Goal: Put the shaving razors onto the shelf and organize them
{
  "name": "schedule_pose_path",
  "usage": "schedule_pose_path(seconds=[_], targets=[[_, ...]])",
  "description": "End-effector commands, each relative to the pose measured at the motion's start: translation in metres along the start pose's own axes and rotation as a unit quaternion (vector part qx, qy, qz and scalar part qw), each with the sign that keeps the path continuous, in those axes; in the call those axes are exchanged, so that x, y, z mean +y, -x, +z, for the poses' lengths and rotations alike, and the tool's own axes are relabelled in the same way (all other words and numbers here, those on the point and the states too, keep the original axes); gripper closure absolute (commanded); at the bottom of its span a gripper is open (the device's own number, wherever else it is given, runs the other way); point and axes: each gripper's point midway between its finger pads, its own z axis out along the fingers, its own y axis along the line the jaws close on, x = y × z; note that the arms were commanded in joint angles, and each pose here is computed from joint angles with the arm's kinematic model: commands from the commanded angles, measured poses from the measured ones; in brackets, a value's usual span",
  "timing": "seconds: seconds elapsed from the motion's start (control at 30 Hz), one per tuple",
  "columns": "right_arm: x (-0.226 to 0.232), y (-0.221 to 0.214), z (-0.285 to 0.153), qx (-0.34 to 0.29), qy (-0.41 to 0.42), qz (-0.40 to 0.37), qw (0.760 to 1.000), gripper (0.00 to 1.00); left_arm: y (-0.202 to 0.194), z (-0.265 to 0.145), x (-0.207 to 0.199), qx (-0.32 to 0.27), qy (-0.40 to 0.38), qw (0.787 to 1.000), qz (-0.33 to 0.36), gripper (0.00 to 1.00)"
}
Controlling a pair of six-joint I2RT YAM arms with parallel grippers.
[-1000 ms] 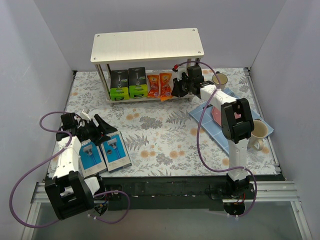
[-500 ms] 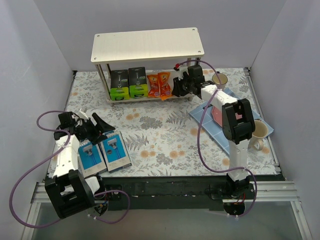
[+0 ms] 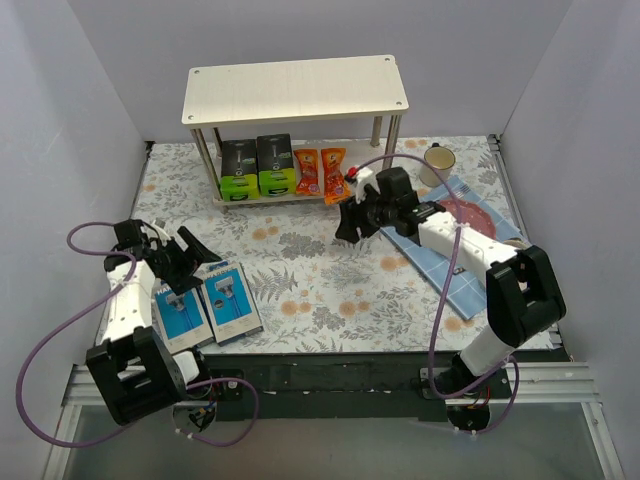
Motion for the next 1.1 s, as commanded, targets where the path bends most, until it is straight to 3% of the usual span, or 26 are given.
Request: schedule_pose_path(seconds=[0.0, 0.27, 0.57, 0.87, 1.0, 1.07], targets=[[0.078, -0.024, 0.002, 0.021, 0.106, -0.004, 0.994, 0.35, -0.02, 0.018, 0.03, 0.039, 0.049, 0.996, -0.061, 0.2], [0.108, -0.024, -0.001, 0.02, 0.137, -0.012, 0.99, 0.34, -0.034, 0.022, 0.066, 0.083, 0.138, 0.984, -0.08, 0.21], [0.111, -0.017, -0.008, 0.009, 0.138, -0.014, 0.99, 0.32, -0.016, 0.02, 0.075, 0.098, 0.225, 0.969, -0.034, 0.21], [0.108, -0.017, -0.005, 0.016, 0.131, -0.021, 0.991, 0.32, -0.013, 0.025, 0.044, 0.099, 0.196, 0.975, 0.017, 0.21], [0.106, -0.013, -0.001, 0.014, 0.128, -0.023, 0.991, 0.31, -0.059, 0.04, 0.049, 0.17, 0.172, 0.97, 0.029, 0.2], [0.104, -0.013, 0.001, 0.016, 0.124, -0.026, 0.992, 0.31, -0.08, 0.044, 0.032, 0.204, 0.127, 0.97, 0.036, 0.22]])
